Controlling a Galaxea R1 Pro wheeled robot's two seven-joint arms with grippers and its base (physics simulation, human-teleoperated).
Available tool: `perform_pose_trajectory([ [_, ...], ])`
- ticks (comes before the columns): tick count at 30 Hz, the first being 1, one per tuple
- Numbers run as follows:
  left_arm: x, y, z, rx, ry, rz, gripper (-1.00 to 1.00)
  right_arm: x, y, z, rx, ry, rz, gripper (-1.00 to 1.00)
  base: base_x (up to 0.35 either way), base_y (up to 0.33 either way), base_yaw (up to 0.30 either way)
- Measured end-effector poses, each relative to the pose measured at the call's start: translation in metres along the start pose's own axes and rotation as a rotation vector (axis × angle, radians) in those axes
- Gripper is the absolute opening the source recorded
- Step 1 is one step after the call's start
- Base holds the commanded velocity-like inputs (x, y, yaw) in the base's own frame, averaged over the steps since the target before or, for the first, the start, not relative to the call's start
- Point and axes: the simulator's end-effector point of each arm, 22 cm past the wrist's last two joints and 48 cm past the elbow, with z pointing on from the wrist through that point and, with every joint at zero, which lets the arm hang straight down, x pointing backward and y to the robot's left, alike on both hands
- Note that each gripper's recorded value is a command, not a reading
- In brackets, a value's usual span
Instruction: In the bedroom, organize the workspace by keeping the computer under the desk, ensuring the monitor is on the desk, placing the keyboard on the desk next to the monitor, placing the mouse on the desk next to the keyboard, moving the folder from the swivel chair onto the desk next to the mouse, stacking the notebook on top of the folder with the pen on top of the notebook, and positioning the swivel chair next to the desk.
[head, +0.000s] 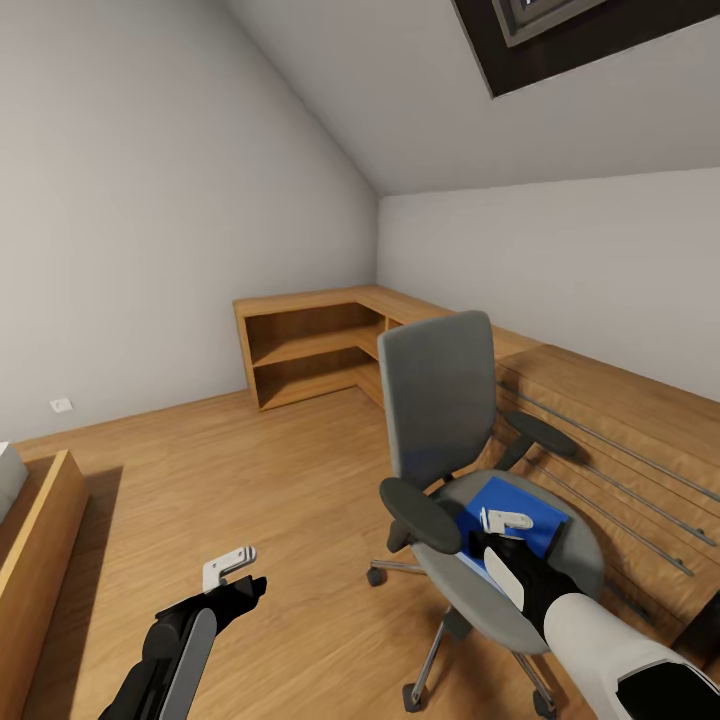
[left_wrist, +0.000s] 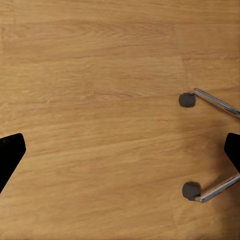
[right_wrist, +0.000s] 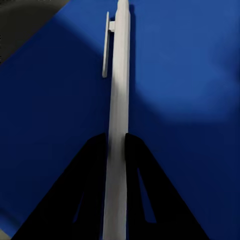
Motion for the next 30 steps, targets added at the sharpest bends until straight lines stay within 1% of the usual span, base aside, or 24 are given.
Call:
perform_pose_trajectory([
  [12, 0.0, 0.0, 0.0, 0.0, 0.0, 0.0, 1.0, 0.0, 0.0, 0.0, 0.002, 0.0, 0.001, -1.0, 0.0, 0.0, 0.0],
  [16, -0.005, -0.002, -0.005, 0.0, 0.001, 0.0, 1.0, -0.007, -0.001, -0.005, 0.003, 0.0, 0.001, -1.0, 0.0, 0.0, 0.0],
  [23, -0.013, -0.005, -0.013, -0.004, 0.004, 0.001, 1.0, -0.022, -0.015, -0.012, 0.019, -0.009, 0.004, -1.0, 0.0, 0.0, 0.0],
  [27, -0.007, -0.007, -0.014, -0.008, 0.031, 0.008, 1.0, -0.031, -0.021, -0.017, 0.027, -0.012, 0.004, -1.0, 0.0, 0.0, 0.0],
  [30, -0.008, -0.012, -0.017, -0.005, 0.037, 0.018, 1.0, -0.036, -0.023, -0.02, 0.029, -0.013, 0.005, -1.0, 0.0, 0.0, 0.0],
])
